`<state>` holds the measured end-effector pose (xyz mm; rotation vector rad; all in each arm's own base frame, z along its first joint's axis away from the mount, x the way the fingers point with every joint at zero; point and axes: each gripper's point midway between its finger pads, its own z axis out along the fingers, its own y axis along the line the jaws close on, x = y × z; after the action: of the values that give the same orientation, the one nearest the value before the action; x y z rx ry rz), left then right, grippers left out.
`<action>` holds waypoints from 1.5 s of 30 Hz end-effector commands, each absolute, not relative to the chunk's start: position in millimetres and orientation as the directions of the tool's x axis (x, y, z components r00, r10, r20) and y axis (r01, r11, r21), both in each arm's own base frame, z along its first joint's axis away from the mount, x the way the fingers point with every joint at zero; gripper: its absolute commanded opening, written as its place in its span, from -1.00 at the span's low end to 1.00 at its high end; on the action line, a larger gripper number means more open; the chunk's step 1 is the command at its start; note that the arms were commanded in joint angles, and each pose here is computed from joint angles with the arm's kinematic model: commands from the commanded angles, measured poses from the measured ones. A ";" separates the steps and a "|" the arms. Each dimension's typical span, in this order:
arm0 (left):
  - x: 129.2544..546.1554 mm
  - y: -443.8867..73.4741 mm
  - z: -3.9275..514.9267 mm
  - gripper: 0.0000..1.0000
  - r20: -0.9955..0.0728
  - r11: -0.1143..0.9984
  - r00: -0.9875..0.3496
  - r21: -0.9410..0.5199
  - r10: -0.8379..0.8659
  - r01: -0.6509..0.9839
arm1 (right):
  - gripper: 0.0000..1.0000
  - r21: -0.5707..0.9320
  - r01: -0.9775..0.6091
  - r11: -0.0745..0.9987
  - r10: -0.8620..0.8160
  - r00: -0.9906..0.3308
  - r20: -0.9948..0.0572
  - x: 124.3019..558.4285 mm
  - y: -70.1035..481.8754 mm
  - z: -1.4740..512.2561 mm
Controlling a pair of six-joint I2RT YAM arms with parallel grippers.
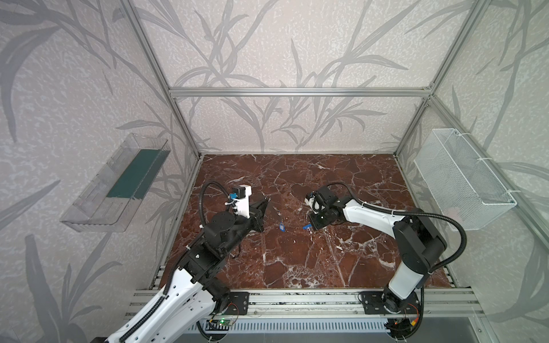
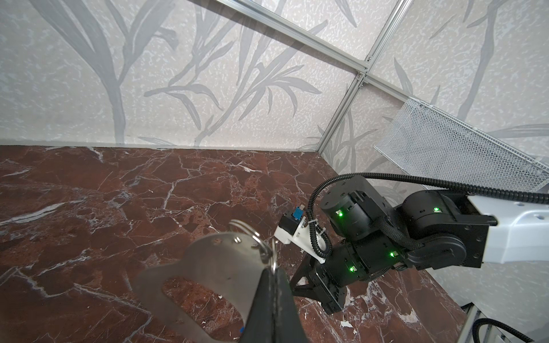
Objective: Put the keys on the keyring
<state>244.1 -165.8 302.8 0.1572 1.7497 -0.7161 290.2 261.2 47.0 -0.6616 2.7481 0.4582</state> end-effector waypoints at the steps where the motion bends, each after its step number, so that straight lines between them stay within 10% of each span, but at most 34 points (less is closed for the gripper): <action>1: 243.6 -165.4 313.4 -1.00 -0.919 0.794 -0.281 -0.384 -0.277 0.472 | -1.00 0.262 -0.471 0.842 -0.367 -0.857 -0.361 286.8 259.8 59.1; 30: 244.2 -166.6 311.3 -1.00 -0.918 0.794 -0.287 -0.383 -0.273 0.472 | -1.00 0.339 -0.487 0.805 -0.432 -0.873 -0.226 206.3 246.8 35.2; 45: 242.8 -165.3 312.7 -1.00 -0.919 0.794 -0.283 -0.384 -0.276 0.472 | -1.00 0.286 -0.498 0.819 -0.407 -0.855 -0.321 255.4 249.6 79.4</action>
<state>244.2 -165.8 302.6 0.1573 1.7504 -0.7159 256.4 253.1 79.4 -0.6724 2.7378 0.5609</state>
